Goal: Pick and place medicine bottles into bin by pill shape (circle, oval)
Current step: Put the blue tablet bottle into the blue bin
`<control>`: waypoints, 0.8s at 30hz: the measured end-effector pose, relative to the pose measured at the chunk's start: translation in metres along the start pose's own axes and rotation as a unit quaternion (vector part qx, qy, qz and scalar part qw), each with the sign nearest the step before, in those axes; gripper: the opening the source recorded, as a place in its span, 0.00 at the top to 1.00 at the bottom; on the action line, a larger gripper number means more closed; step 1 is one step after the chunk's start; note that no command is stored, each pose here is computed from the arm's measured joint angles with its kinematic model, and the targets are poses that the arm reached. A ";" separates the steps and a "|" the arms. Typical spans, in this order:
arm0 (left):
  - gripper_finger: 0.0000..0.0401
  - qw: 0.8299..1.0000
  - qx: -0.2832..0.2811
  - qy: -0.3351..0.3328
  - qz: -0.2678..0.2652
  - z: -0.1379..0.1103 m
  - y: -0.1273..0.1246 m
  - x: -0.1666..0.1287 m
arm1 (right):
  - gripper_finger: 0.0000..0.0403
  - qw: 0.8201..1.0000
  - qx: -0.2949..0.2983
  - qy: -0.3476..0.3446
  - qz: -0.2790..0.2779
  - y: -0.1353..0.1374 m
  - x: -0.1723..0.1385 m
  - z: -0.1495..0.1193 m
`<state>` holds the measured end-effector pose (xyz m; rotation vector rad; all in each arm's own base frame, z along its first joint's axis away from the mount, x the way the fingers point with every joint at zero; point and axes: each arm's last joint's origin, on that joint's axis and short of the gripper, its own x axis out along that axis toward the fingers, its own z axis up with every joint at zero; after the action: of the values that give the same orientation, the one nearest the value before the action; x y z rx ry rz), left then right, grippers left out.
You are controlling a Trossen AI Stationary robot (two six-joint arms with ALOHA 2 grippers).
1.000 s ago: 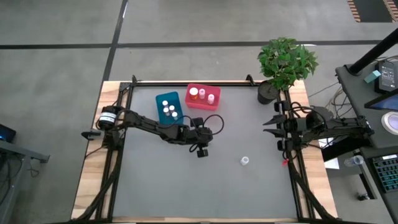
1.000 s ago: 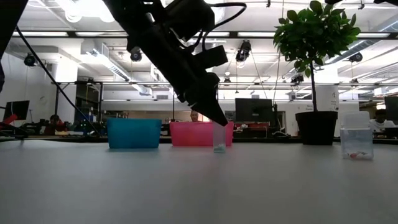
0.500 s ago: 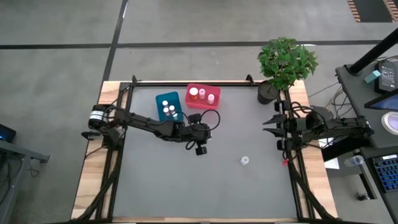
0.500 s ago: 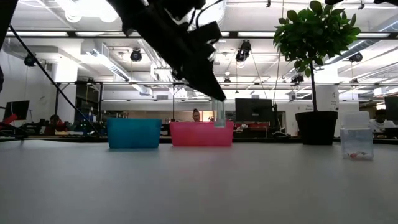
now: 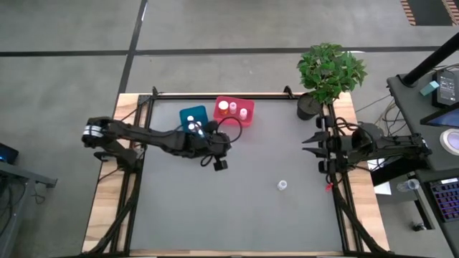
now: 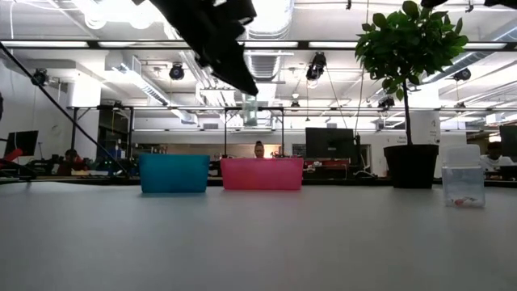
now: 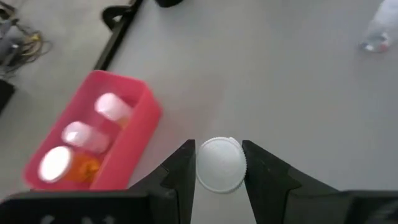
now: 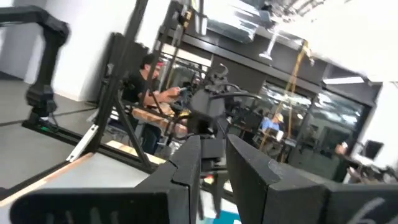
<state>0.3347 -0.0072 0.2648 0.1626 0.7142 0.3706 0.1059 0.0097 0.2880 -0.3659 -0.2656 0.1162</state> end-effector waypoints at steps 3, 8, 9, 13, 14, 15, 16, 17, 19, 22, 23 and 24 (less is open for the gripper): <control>0.76 1.000 0.002 0.004 0.013 0.000 0.007 -0.013 | 0.84 0.999 -0.013 -0.021 0.019 0.002 0.000 0.000; 0.76 1.000 -0.001 0.006 0.030 0.000 0.019 -0.029 | 0.84 0.999 -0.028 -0.045 0.011 0.004 -0.003 -0.005; 0.76 0.999 -0.004 0.002 0.032 0.001 0.021 -0.031 | 0.84 0.999 -0.030 -0.044 0.007 0.004 -0.004 -0.006; 0.76 0.999 -0.010 -0.003 0.042 0.002 0.027 -0.039 | 0.84 0.998 -0.029 -0.053 -0.004 0.003 -0.007 -0.004; 0.76 0.999 -0.011 -0.005 0.044 0.002 0.028 -0.040 | 0.84 0.998 -0.028 -0.054 -0.005 0.003 -0.008 -0.003; 0.76 0.999 -0.012 -0.006 0.045 0.003 0.029 -0.041 | 0.84 0.998 -0.026 -0.056 -0.005 0.003 -0.008 -0.003; 0.76 0.999 -0.014 -0.008 0.045 0.003 0.030 -0.042 | 0.84 0.998 -0.026 -0.055 -0.005 0.003 -0.009 -0.003; 0.76 0.999 -0.017 -0.010 0.046 0.003 0.031 -0.043 | 0.84 0.998 -0.025 -0.055 -0.005 0.003 -0.009 -0.003; 0.76 0.999 -0.022 -0.008 0.048 0.003 0.033 -0.044 | 0.84 0.998 -0.026 -0.054 -0.005 0.003 -0.009 -0.003; 0.76 0.998 -0.032 0.006 0.057 0.000 0.035 -0.043 | 0.84 0.998 -0.027 -0.053 -0.004 0.003 -0.009 -0.003; 0.76 0.997 -0.033 0.013 0.065 -0.002 0.036 -0.043 | 0.84 0.998 -0.028 -0.054 -0.004 0.003 -0.009 -0.003; 0.76 0.997 -0.033 0.019 0.071 -0.003 0.036 -0.043 | 0.84 0.998 -0.030 -0.054 -0.004 0.003 -0.009 -0.003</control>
<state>0.2927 0.0100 0.2986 0.1441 0.7288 0.5336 0.0976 0.0101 0.2817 -0.4178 -0.3773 0.1198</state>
